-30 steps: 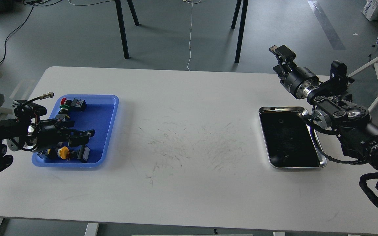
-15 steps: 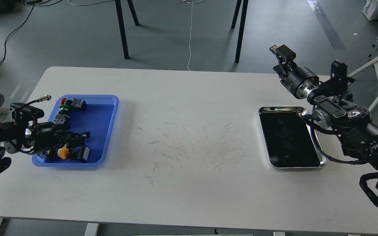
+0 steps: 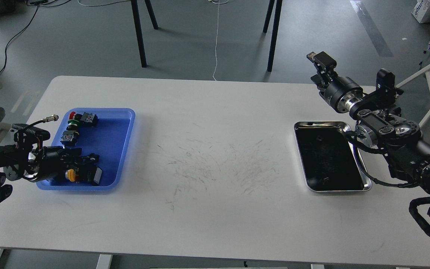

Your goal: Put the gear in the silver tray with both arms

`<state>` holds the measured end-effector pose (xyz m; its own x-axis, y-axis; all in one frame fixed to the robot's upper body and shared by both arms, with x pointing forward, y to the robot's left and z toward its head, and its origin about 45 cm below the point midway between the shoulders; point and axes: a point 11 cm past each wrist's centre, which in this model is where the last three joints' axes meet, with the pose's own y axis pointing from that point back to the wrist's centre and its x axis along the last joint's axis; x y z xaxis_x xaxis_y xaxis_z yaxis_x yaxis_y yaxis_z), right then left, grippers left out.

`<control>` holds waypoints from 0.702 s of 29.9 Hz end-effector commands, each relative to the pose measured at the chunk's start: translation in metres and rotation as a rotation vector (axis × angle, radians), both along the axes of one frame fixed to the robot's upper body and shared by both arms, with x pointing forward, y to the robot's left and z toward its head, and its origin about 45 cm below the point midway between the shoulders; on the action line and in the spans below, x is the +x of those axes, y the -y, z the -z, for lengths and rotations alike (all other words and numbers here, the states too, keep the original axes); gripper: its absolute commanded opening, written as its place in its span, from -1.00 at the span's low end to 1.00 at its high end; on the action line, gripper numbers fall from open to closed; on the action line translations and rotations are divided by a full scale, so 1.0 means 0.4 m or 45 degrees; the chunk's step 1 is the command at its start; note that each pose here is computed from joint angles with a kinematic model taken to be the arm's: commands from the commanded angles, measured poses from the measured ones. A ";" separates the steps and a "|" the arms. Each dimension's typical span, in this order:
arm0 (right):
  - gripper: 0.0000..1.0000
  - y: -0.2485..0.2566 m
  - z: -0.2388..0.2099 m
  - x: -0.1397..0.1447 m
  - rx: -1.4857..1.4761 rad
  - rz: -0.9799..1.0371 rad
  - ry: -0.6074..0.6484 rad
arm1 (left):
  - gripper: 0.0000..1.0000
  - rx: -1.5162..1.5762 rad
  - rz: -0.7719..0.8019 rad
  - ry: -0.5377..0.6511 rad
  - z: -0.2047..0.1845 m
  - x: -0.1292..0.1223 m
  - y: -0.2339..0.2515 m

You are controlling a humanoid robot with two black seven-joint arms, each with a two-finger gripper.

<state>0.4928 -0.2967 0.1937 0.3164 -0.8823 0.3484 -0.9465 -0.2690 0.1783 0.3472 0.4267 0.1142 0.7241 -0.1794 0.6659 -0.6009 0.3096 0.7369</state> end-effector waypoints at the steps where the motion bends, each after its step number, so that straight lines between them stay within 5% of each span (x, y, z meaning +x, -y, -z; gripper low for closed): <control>1: 0.68 0.000 0.001 0.000 0.000 0.000 -0.001 | 0.22 -0.003 -0.001 -0.004 0.004 -0.002 0.002; 21: 0.68 0.001 0.003 -0.002 -0.001 0.000 -0.003 | -0.12 -0.006 -0.005 -0.005 0.007 0.001 0.006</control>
